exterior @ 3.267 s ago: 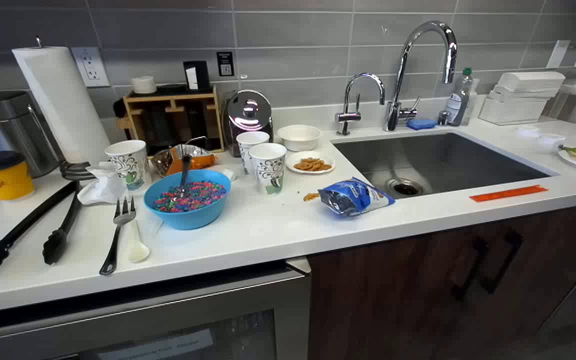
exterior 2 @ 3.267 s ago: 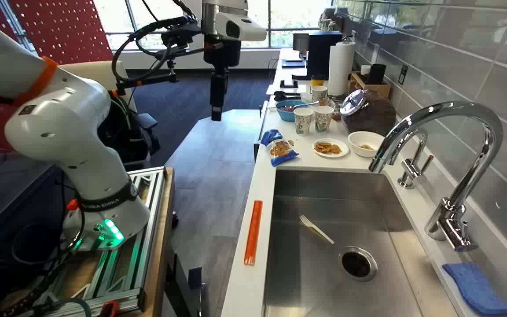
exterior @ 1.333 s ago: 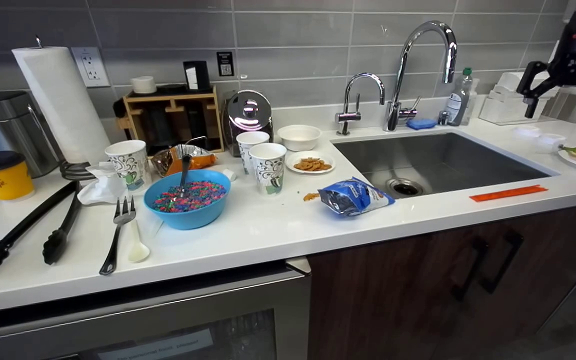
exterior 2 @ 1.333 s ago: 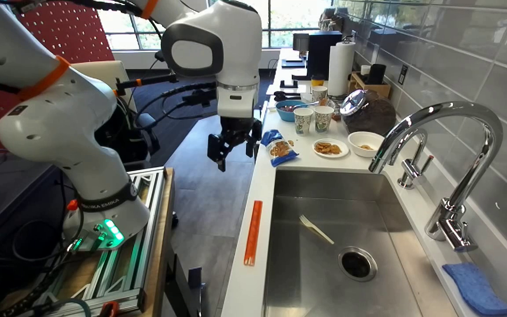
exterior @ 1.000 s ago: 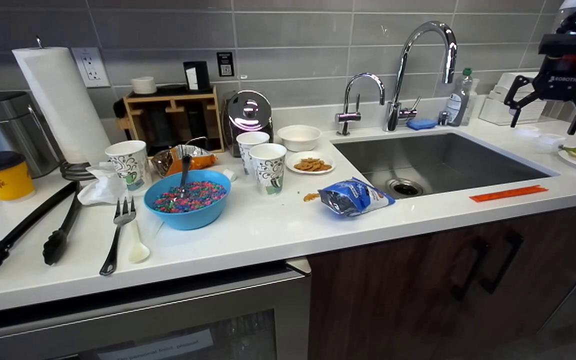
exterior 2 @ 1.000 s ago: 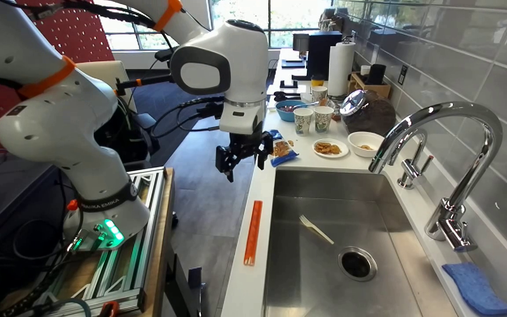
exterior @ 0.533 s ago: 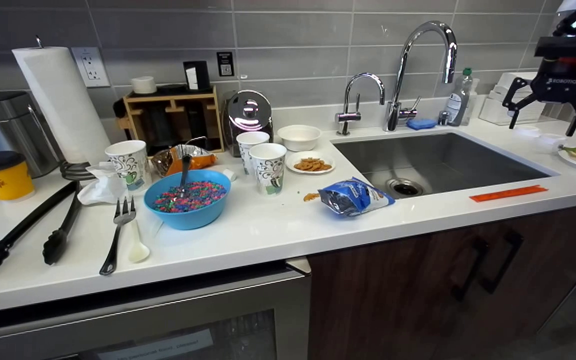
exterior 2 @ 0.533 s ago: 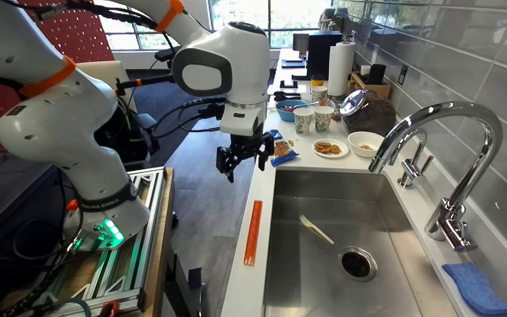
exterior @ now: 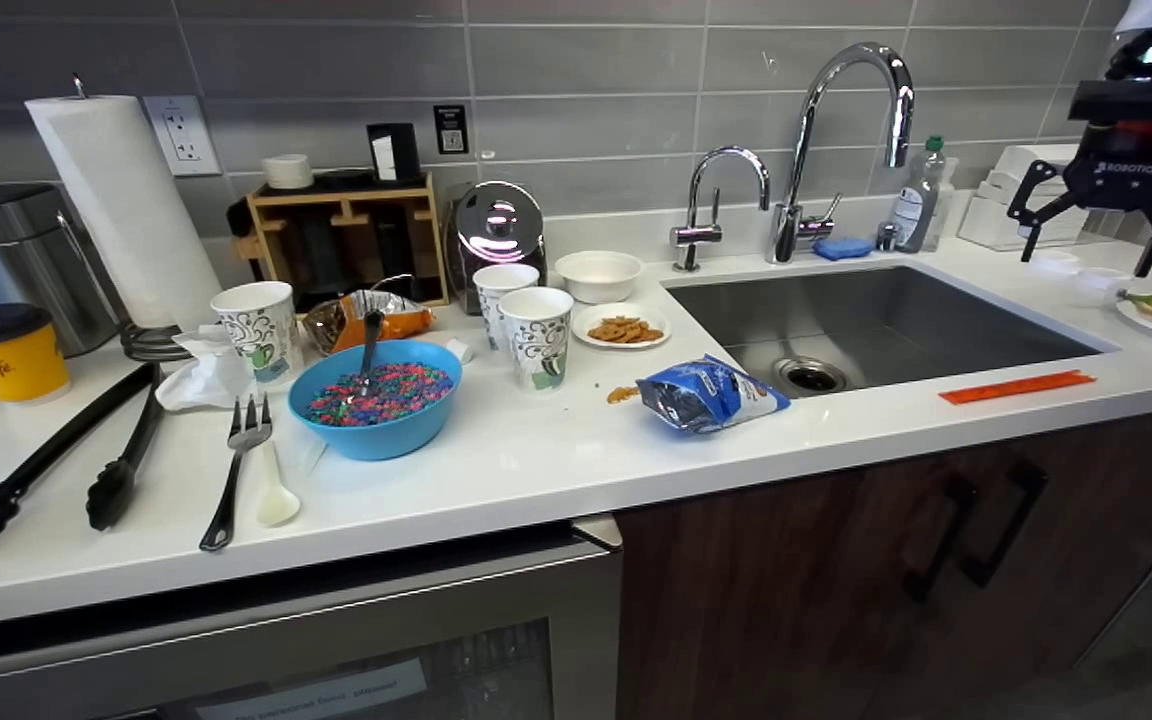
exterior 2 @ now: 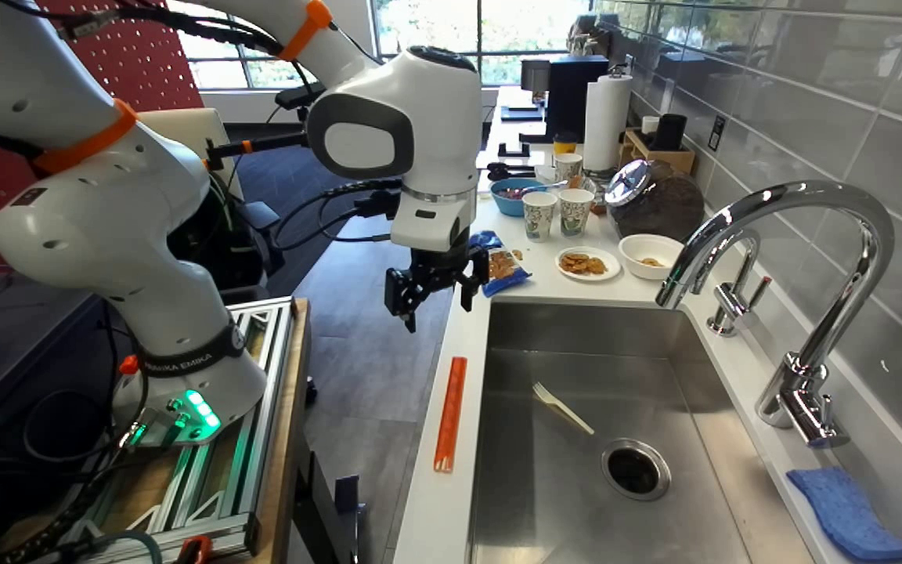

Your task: Place the packet of chopsticks in the cup to the right of the blue bowl

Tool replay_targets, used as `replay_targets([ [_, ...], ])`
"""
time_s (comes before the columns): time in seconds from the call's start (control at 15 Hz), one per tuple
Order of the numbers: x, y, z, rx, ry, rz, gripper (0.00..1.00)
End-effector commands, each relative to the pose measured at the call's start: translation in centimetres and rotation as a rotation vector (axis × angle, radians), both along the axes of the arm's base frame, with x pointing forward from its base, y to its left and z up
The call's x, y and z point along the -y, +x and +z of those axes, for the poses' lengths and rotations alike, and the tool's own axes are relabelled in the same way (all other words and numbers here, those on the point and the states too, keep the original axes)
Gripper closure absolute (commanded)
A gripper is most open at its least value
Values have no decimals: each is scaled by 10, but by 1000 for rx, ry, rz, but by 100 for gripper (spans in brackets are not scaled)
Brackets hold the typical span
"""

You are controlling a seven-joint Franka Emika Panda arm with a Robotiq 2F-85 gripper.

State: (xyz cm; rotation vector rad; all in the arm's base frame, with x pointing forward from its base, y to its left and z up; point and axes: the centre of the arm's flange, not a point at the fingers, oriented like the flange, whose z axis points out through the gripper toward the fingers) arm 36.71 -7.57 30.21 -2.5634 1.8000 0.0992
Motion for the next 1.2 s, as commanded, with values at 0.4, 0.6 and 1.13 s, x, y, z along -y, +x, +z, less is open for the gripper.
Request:
replay_targets([
  [0.4, 28, -3, -61, 65, -62, -200, 0],
  [0.6, 37, -13, -76, -3, -106, -301, 0],
  [1.13, 57, -7, -85, -40, -122, -368, 0],
])
